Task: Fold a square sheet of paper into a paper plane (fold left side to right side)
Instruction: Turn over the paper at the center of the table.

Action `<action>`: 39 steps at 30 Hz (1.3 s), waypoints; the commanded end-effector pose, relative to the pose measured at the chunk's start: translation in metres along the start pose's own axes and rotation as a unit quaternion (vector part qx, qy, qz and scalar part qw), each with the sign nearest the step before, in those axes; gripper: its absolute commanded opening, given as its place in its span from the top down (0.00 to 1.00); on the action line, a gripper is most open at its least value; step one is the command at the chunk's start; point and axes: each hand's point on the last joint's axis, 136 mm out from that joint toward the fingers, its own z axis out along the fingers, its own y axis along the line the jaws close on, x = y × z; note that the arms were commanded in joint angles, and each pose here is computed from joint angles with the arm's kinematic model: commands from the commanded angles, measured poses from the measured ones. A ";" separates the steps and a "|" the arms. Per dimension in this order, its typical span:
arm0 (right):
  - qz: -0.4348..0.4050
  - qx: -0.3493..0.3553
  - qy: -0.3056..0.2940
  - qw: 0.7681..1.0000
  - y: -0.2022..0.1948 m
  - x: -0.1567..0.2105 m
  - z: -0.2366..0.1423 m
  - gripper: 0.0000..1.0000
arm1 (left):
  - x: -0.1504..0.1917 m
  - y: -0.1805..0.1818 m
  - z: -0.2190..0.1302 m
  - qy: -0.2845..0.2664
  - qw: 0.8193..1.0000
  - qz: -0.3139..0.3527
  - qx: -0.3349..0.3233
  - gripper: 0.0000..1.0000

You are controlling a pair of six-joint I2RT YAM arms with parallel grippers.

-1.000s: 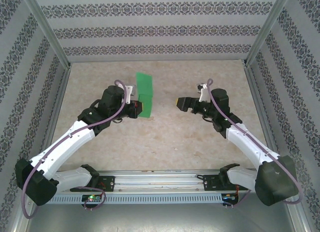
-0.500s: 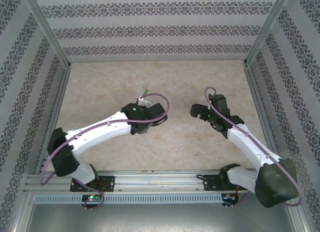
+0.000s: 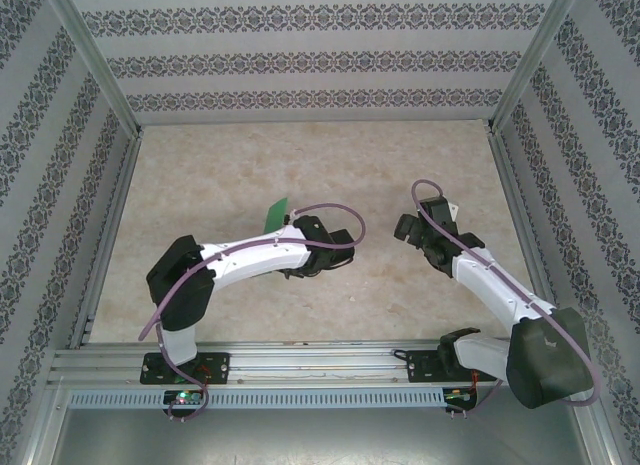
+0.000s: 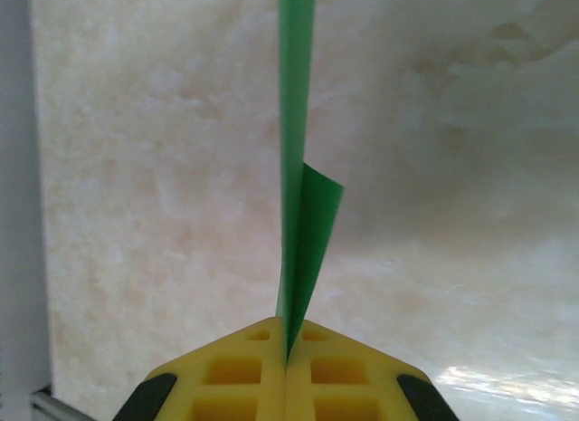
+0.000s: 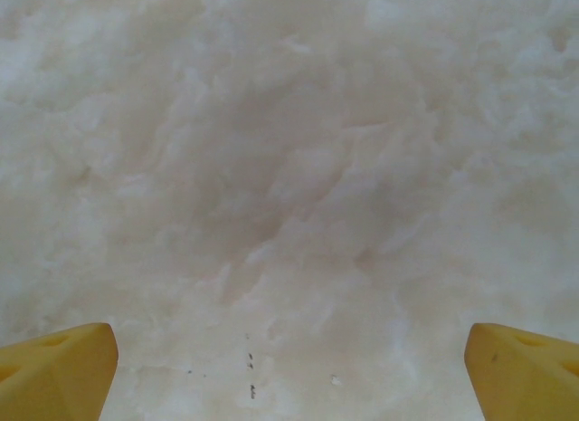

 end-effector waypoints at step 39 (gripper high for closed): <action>-0.002 -0.330 0.165 0.929 0.117 0.049 -0.033 0.34 | -0.077 -0.006 -0.006 -0.068 0.818 -0.292 0.491 0.54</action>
